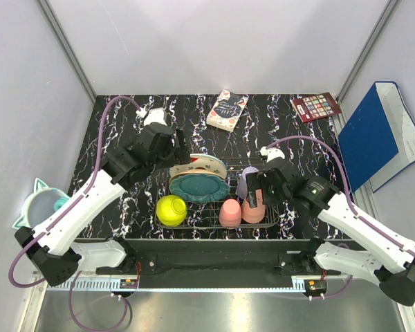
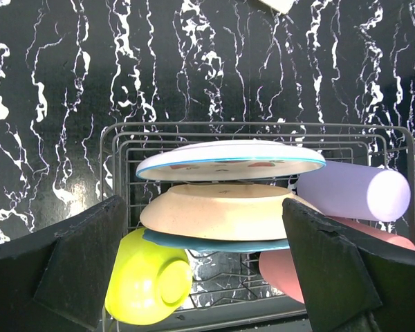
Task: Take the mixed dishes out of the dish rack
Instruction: Pick up the cup from the dish rack.
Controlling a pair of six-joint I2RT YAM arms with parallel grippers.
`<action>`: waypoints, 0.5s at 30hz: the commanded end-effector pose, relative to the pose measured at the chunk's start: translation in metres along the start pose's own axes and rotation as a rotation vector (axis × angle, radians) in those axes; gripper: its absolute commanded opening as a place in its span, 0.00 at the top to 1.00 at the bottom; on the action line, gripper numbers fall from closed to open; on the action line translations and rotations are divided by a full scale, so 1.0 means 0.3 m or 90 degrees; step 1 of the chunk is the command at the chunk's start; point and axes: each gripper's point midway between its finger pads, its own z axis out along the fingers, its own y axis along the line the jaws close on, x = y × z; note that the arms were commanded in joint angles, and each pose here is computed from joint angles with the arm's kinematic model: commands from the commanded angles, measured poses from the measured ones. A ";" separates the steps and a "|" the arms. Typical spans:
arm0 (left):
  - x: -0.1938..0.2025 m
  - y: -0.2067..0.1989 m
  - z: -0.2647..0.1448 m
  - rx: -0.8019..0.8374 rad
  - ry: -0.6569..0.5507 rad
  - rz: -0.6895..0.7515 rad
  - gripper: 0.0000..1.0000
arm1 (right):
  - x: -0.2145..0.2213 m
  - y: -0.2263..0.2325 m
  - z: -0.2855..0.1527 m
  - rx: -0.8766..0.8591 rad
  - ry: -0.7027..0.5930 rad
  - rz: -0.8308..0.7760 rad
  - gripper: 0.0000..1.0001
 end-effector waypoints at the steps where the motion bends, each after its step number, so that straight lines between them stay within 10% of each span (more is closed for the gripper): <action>1: -0.008 -0.009 -0.016 0.019 -0.018 -0.022 0.01 | -0.017 0.032 0.020 -0.020 -0.012 -0.001 0.01; 15: 0.019 0.012 -0.013 0.011 -0.012 -0.027 0.01 | -0.002 0.046 0.098 -0.012 0.015 -0.009 0.06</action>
